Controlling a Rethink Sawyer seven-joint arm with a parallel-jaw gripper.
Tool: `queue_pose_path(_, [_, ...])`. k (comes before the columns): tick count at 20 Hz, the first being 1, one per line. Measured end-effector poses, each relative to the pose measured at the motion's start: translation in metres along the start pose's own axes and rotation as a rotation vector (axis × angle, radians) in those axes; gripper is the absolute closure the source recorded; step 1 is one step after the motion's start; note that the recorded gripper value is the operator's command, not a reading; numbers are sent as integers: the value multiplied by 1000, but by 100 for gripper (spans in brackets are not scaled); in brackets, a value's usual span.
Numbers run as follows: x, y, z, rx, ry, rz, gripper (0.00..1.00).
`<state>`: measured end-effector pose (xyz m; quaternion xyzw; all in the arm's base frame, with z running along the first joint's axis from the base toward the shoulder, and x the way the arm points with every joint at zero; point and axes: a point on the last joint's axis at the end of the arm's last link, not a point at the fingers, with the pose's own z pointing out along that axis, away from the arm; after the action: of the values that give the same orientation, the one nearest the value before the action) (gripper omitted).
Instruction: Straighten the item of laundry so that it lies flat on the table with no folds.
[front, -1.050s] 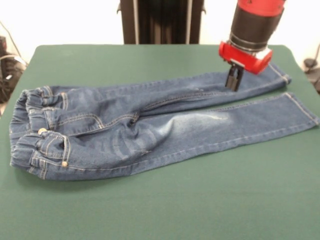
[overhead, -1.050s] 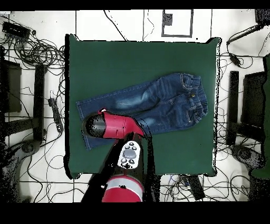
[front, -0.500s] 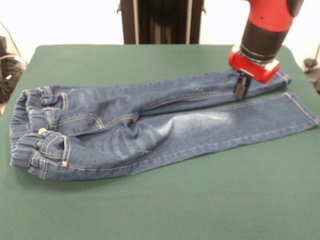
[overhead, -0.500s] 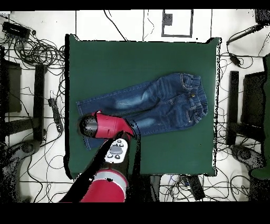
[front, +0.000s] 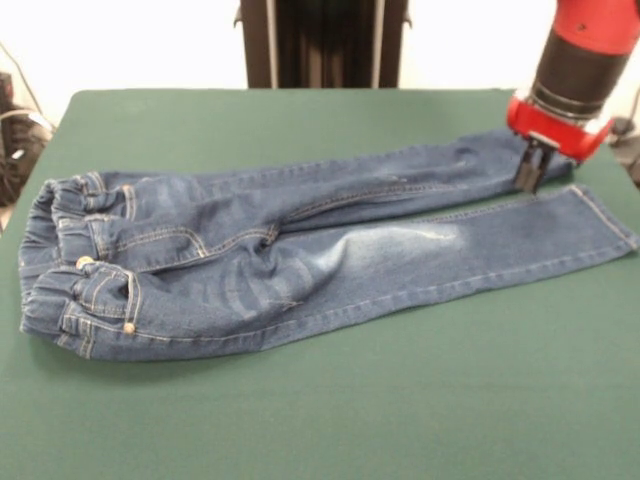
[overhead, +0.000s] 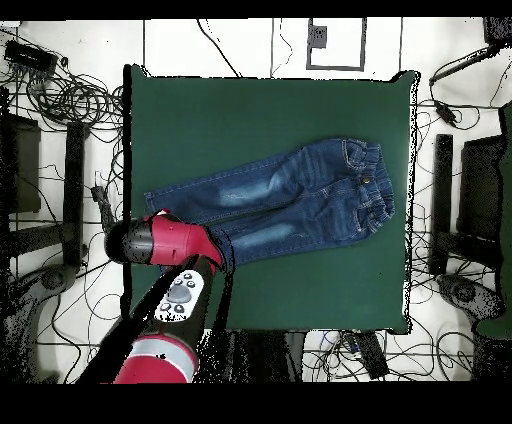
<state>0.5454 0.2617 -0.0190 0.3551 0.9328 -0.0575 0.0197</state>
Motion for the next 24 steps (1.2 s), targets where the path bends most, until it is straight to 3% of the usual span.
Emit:
queue_pose_path(12, [-14,9,-7,-16,-23,50,100])
queue_pose_path(24, [-27,-3,14,0,-24,87,100])
